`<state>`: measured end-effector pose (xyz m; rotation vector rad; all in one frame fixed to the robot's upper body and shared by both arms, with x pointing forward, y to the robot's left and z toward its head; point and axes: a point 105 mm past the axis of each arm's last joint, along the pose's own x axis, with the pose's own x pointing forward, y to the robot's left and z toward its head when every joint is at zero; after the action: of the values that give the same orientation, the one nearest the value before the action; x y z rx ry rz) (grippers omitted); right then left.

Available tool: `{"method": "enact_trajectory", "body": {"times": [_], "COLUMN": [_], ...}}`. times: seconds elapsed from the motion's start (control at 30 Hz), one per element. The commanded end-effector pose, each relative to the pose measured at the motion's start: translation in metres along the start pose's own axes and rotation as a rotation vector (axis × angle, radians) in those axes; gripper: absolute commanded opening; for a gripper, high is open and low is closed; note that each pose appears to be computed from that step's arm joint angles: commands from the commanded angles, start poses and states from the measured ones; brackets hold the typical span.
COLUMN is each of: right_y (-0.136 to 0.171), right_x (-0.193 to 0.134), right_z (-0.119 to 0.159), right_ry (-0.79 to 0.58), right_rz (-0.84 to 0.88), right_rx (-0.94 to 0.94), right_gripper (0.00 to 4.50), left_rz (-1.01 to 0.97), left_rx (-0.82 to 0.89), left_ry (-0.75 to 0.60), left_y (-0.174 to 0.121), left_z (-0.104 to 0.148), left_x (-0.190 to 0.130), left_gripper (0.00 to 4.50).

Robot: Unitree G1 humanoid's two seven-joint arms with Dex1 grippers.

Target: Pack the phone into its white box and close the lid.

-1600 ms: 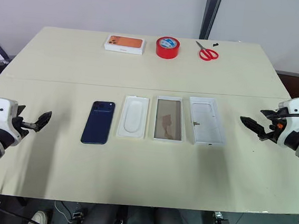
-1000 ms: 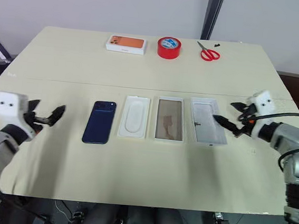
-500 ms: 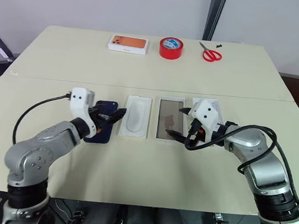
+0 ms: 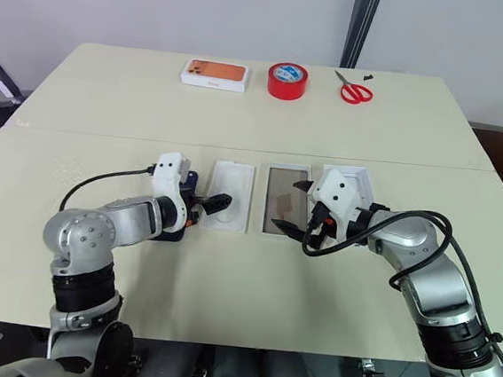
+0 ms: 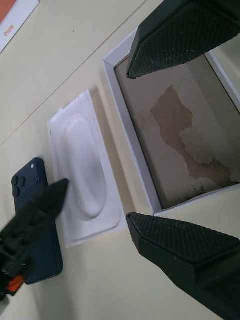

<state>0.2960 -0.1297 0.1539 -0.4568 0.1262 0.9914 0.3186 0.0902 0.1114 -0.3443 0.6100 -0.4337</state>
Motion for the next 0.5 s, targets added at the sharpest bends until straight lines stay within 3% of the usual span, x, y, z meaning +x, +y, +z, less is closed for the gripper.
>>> {"method": "enact_trajectory", "body": {"times": [0.03,0.27,0.5], "right_y": [-0.001,0.006,0.026], "right_x": [-0.002,-0.003,-0.009], "right_z": [0.012,0.009,-0.006], "right_ry": [-0.037,-0.024,0.083], "right_rz": [-0.023,-0.014,0.12], "right_rx": [-0.046,-0.05,-0.083], "right_gripper": [4.5,4.5,4.5], "left_rz": [0.003,0.032,-0.014], "left_rx": [-0.032,-0.072,-0.203], "left_ry": [0.016,0.012,-0.097], "left_y": [0.004,0.011,0.015], "left_z": [-0.002,-0.001,0.018], "left_x": [0.001,0.002,-0.007], "left_gripper": [3.67,0.02,0.02]}}
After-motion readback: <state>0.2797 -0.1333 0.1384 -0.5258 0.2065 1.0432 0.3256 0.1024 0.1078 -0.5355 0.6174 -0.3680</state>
